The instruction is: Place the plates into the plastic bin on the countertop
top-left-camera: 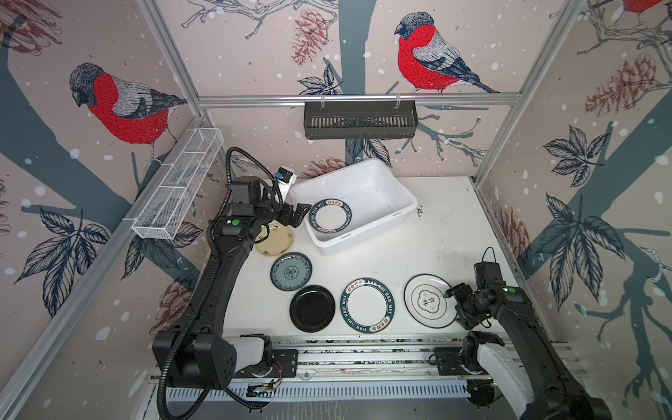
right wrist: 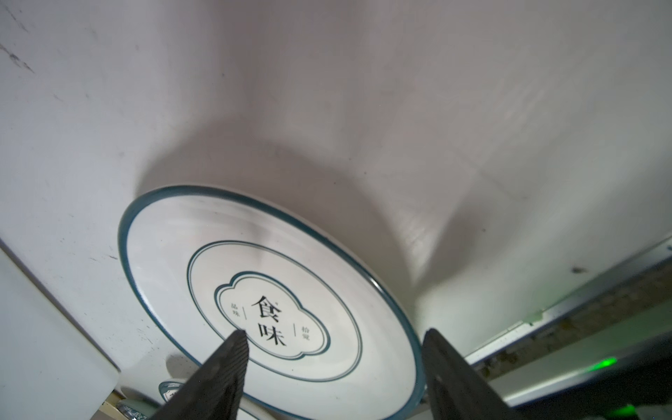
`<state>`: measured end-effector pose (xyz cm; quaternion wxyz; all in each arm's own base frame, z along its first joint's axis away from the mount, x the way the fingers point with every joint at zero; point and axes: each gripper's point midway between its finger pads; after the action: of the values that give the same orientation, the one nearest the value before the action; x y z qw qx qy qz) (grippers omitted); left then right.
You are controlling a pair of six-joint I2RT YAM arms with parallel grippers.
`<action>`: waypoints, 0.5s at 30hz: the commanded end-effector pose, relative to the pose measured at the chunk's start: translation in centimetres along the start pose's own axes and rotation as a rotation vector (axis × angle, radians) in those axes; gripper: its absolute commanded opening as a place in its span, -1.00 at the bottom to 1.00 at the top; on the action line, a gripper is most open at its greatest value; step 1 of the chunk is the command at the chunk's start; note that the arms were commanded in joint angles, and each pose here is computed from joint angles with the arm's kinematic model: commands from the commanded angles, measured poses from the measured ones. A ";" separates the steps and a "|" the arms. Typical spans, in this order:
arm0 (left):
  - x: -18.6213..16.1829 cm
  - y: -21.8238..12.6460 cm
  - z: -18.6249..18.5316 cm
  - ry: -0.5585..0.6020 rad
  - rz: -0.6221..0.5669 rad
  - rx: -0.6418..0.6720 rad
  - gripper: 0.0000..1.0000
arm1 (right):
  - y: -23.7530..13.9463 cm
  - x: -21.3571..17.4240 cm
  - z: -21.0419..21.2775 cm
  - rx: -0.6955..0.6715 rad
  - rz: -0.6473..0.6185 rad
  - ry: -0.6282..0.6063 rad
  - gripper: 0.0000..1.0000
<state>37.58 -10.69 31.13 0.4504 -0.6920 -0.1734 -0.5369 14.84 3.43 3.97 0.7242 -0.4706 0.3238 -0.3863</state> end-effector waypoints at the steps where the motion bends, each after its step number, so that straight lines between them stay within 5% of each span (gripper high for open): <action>1: 0.7 -0.2 0.1 0.020 -0.026 0.009 0.93 | 0.4 -0.1 0.2 0.013 0.011 -0.006 0.51; 15: 1.0 -0.2 0.2 0.010 -0.031 0.016 0.93 | 0.6 0.4 4.5 0.199 0.021 -0.052 0.25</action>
<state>37.60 -10.47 31.24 0.4555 -0.6892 -0.1782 -0.5346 17.19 4.59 4.17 0.7596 -0.4333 0.2919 -0.3874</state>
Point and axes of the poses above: each gripper's point midway between its finger pads, its own y axis out along the fingers, its own z axis along the line the jaws close on, x = y × z, and after that the axes turned 2 degrees about -y, right-handed
